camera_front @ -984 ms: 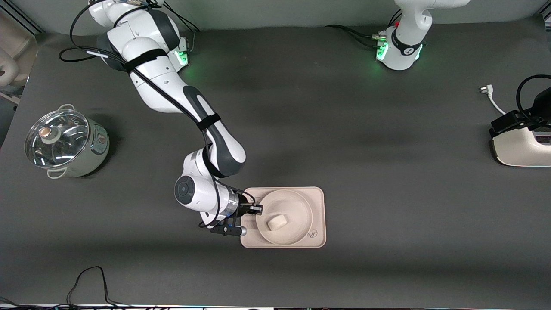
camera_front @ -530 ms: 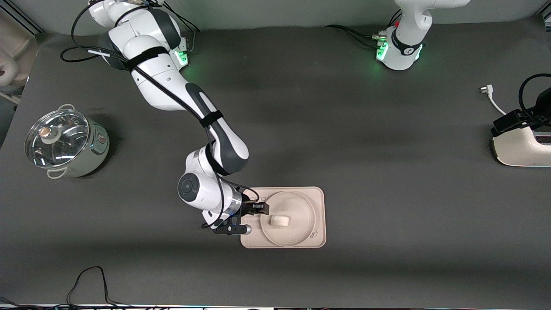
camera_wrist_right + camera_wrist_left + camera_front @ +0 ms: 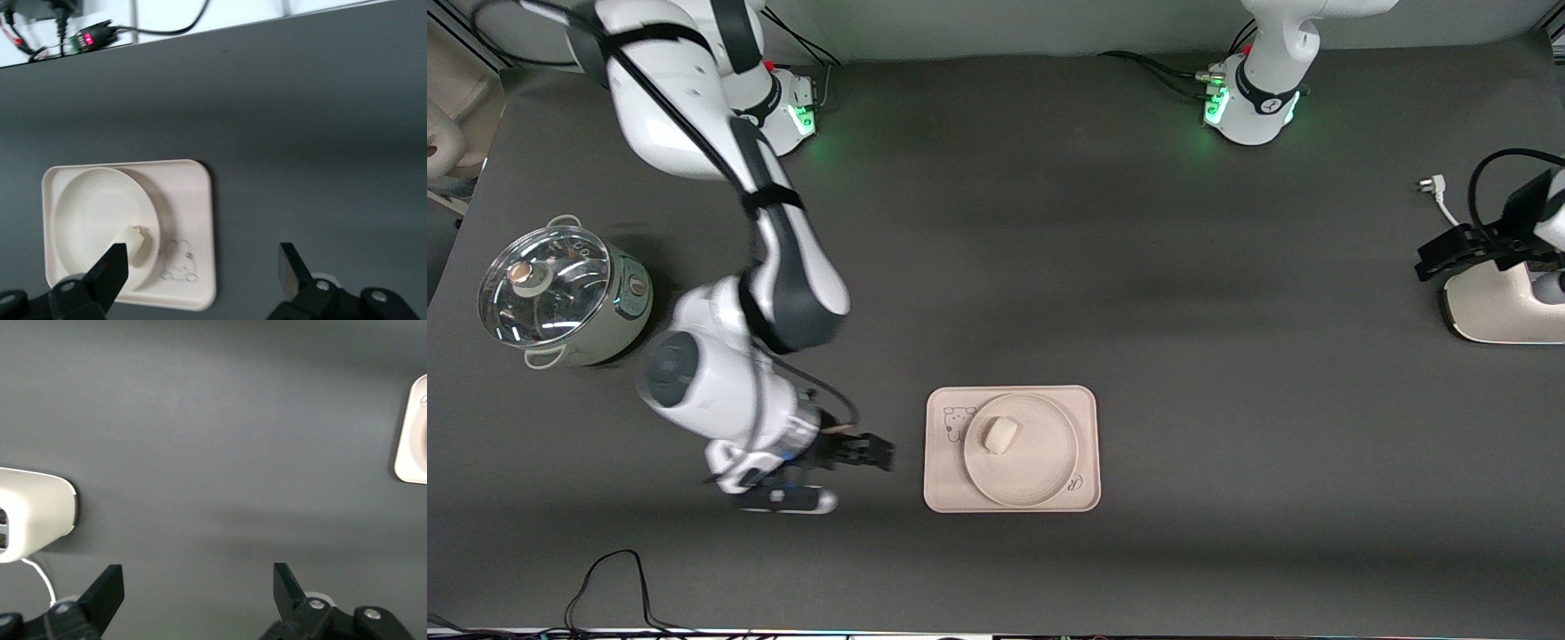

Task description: Place bun in plate and plate on tray

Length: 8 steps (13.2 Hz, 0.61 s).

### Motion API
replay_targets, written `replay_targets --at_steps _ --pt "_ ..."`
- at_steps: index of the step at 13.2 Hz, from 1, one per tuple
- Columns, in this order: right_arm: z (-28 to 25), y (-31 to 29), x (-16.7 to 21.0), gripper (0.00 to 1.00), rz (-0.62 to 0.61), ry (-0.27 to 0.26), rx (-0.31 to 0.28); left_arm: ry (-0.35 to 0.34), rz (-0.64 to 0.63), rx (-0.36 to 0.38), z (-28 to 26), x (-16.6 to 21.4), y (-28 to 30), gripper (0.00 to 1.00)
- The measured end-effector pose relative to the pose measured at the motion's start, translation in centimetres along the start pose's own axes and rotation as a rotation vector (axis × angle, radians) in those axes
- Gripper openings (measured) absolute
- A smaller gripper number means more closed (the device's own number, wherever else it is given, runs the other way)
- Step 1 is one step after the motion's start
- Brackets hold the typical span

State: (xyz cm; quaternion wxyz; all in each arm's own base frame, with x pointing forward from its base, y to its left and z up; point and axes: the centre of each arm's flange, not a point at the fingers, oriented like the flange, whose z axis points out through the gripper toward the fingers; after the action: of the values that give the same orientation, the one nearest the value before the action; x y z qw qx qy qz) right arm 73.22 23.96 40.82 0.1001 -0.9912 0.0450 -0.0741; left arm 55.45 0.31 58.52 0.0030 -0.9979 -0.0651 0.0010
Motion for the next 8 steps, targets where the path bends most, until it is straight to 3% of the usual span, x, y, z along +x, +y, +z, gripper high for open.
replay_targets --at_steps 4,8 --pt "-11.9 5.3 -0.3 1.00 -0.007 -0.030 -0.120 0.004 -0.013 -0.001 -0.2 -0.2 0.4 1.00" --pt "-20.1 12.8 -1.1 1.00 0.036 -0.036 -0.157 0.004 -0.028 -0.001 -0.3 -0.1 -0.4 1.00"
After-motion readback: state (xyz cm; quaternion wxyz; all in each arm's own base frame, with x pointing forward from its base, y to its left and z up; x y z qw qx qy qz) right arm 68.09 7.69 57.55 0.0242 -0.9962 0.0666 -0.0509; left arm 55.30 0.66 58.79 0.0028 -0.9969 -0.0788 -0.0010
